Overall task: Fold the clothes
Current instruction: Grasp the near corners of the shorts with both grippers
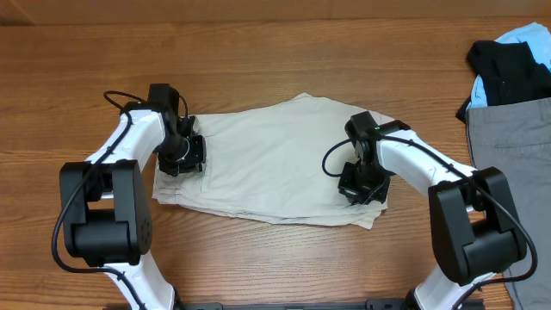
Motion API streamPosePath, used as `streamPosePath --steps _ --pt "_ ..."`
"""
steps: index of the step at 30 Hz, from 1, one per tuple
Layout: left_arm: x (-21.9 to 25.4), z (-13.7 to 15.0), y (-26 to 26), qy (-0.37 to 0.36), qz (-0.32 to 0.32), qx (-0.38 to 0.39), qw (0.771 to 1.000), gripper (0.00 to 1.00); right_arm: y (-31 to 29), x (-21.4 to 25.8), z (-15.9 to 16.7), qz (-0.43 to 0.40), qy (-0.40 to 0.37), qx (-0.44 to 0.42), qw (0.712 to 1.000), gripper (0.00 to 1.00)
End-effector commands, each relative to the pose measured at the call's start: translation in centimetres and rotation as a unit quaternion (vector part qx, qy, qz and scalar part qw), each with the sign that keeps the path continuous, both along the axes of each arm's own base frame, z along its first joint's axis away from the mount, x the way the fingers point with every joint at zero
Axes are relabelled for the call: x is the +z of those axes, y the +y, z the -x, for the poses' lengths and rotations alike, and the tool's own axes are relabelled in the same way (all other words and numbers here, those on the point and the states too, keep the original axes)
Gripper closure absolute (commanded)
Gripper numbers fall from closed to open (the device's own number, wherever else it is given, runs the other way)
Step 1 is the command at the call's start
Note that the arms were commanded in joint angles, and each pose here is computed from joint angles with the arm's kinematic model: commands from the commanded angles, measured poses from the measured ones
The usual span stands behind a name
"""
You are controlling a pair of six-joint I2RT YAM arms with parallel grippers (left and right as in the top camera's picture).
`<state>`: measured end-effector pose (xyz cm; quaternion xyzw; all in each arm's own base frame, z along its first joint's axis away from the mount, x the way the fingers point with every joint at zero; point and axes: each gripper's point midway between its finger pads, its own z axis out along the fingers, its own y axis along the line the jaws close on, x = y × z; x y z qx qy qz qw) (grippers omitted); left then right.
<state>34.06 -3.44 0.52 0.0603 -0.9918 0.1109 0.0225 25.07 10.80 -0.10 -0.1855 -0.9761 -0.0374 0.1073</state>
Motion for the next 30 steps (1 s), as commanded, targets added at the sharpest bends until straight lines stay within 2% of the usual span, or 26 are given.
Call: streamPosePath --steps 1,3,12,21,27,29,30 --pt "-2.6 0.7 1.6 0.039 -0.028 0.035 0.998 0.96 -0.9 -0.8 1.3 0.012 0.019 -0.031 0.999 0.96" --pt "-2.7 0.8 2.8 0.043 -0.041 0.06 0.996 0.96 -1.3 -0.9 1.5 0.015 0.024 -0.046 0.999 0.96" --pt "-2.6 1.5 8.4 0.057 -0.027 0.169 0.984 0.96 -3.7 -1.0 0.5 0.045 0.012 -0.08 0.996 0.96" --pt "-1.5 0.2 8.8 0.034 0.036 0.194 0.98 0.96 -3.3 0.9 -2.0 0.035 -0.016 -0.068 0.997 0.96" --pt "3.0 -1.8 8.9 0.02 0.047 0.191 0.98 0.96 -3.2 6.3 -6.8 0.045 -0.077 -0.062 0.994 0.96" --pt "4.1 -2.3 9.1 0.016 0.046 0.191 0.98 0.96 -2.6 7.9 -8.7 0.031 -0.108 -0.048 0.992 0.92" --pt "4.7 -2.6 9.2 0.012 0.046 0.191 0.98 0.96 -1.9 9.2 -10.4 0.013 -0.139 -0.034 0.99 0.86"
